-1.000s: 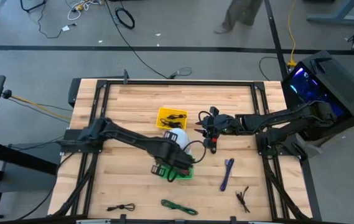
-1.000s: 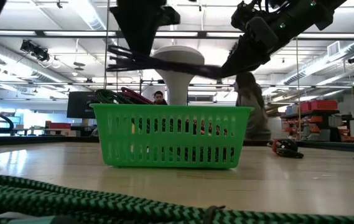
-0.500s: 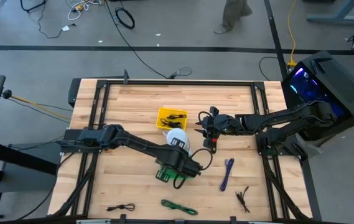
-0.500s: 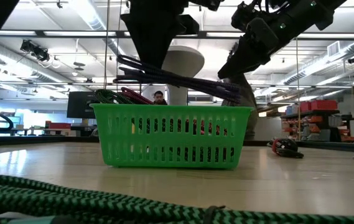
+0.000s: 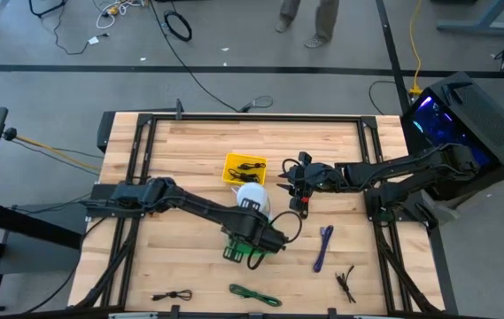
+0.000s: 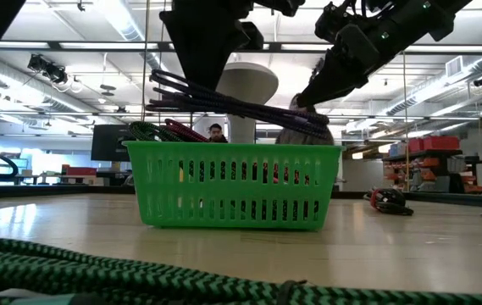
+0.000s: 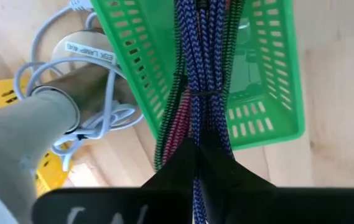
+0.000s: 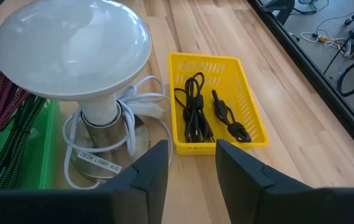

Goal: Pick & Place USB Port
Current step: Put the left violet and black USB cable into the green bin

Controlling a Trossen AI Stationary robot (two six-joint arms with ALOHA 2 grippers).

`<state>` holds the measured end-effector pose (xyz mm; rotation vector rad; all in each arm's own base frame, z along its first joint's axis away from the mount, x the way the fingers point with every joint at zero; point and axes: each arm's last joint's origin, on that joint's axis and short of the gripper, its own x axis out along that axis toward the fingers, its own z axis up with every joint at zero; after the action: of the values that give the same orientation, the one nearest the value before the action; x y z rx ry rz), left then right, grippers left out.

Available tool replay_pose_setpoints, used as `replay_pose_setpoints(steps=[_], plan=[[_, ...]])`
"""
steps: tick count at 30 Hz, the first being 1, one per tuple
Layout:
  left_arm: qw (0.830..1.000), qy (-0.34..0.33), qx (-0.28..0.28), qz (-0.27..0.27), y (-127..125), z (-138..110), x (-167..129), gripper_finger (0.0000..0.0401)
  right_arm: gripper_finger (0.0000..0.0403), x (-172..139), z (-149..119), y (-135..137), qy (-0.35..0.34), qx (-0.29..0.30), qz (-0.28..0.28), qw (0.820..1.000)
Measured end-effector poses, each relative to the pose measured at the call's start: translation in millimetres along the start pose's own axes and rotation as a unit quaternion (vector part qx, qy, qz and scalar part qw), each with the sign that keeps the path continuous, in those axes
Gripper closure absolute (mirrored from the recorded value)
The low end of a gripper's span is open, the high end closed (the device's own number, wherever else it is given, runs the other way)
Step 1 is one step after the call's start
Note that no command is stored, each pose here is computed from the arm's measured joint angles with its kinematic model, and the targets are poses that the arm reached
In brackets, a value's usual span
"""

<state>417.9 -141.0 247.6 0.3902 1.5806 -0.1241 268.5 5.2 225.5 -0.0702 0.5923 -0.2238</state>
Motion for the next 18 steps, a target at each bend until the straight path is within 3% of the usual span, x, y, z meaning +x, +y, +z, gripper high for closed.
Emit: replay_pose_setpoints(steps=[18], plan=[[0.999, 0.03, -0.013, -0.035, -9.3, -2.9, 12.8, 0.0396, 0.0268, 0.0, 0.0, 0.0, 0.0, 0.0, 0.0, 1.0]])
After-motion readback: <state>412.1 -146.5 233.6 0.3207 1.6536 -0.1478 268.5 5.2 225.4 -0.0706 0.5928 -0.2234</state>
